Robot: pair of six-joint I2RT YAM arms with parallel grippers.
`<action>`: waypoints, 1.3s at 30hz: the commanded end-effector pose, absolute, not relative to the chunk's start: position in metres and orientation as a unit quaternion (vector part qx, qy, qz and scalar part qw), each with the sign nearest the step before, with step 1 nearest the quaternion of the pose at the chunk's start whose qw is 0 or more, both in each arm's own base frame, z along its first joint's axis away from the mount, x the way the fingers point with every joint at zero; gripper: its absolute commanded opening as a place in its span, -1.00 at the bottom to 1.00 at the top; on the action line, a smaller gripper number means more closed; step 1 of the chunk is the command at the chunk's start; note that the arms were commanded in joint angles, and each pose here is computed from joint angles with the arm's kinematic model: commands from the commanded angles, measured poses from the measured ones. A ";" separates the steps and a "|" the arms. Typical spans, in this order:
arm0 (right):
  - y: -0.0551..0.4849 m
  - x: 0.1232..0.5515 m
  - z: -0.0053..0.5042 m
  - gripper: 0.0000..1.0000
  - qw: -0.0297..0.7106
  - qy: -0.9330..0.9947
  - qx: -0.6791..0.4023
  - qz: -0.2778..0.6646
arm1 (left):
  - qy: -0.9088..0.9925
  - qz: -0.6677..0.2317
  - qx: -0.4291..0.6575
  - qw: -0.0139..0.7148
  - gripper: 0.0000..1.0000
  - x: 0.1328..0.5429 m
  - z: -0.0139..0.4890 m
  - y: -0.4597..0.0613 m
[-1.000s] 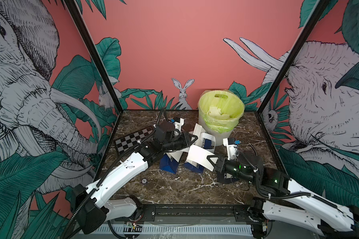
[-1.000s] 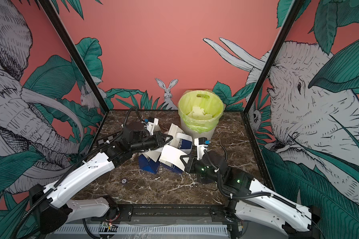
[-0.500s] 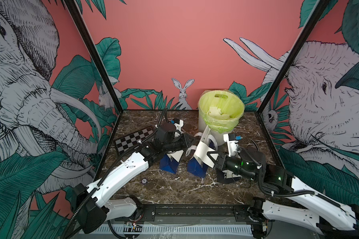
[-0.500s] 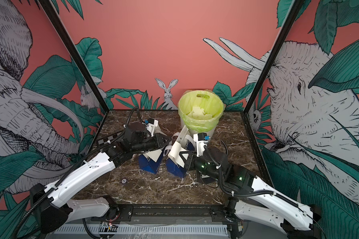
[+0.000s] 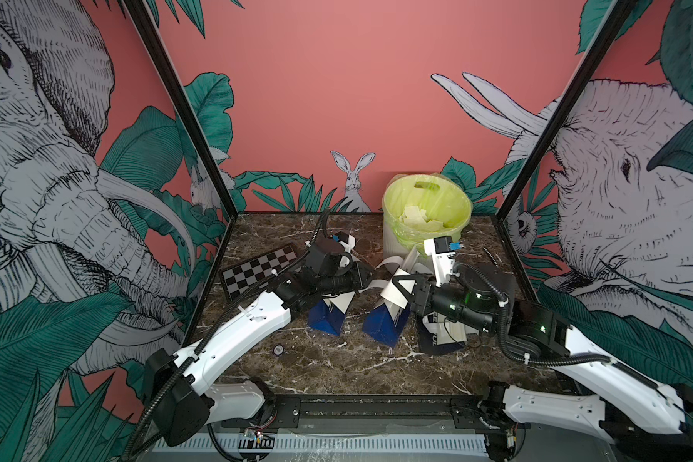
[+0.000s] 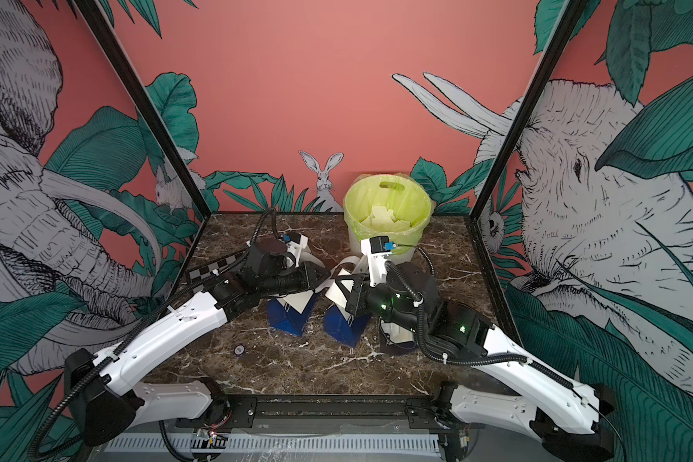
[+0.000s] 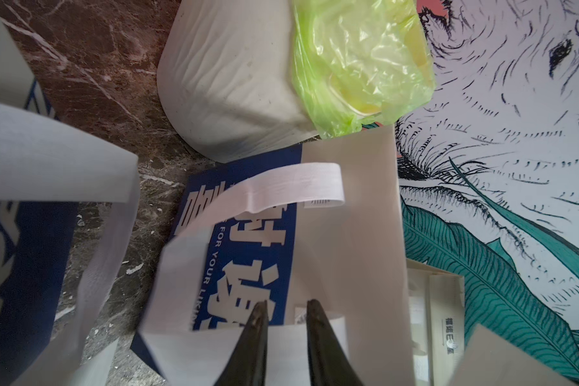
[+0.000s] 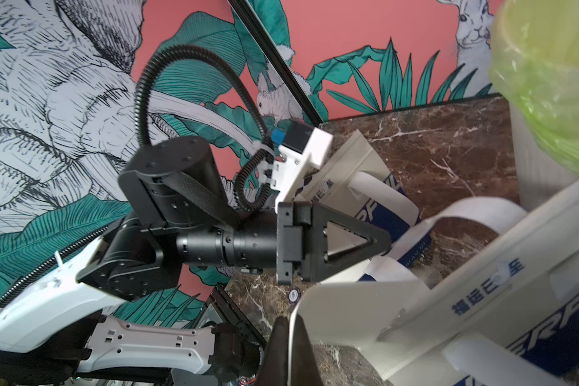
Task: Shred takeout receipts and throw away
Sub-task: Tear off the takeout receipt from the takeout bag, then shred the takeout receipt.
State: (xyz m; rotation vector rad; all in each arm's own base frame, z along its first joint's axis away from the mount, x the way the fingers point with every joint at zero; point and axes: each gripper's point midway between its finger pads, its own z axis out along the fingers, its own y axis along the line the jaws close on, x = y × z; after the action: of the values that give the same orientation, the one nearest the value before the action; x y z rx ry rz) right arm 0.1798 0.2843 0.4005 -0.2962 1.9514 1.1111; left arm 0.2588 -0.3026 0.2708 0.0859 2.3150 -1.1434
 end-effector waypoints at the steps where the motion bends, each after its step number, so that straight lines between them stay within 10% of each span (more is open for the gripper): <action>1: 0.289 0.176 0.450 -1.00 0.468 0.733 -0.149 0.470 | 0.853 -0.425 0.035 0.300 -0.53 0.262 0.287 -0.298; 12: 0.276 0.183 0.450 -1.00 0.515 0.731 -0.180 0.411 | 0.845 -0.405 0.083 0.340 -0.50 0.262 0.310 -0.293; 29: 0.216 0.208 0.481 -1.00 0.720 0.586 -0.365 0.061 | 0.619 -0.133 0.481 0.606 0.03 0.254 0.444 -0.269; 39: 0.215 0.248 0.486 -1.00 0.715 0.558 -0.413 0.074 | 0.517 -0.150 0.535 0.651 0.08 0.263 0.486 -0.308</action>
State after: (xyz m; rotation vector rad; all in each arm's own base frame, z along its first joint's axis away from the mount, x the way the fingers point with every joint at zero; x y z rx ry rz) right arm 0.2607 0.2093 0.4548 -0.8682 1.3847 0.0986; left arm 0.2700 -0.3014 0.4579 1.1702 1.3304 -0.3426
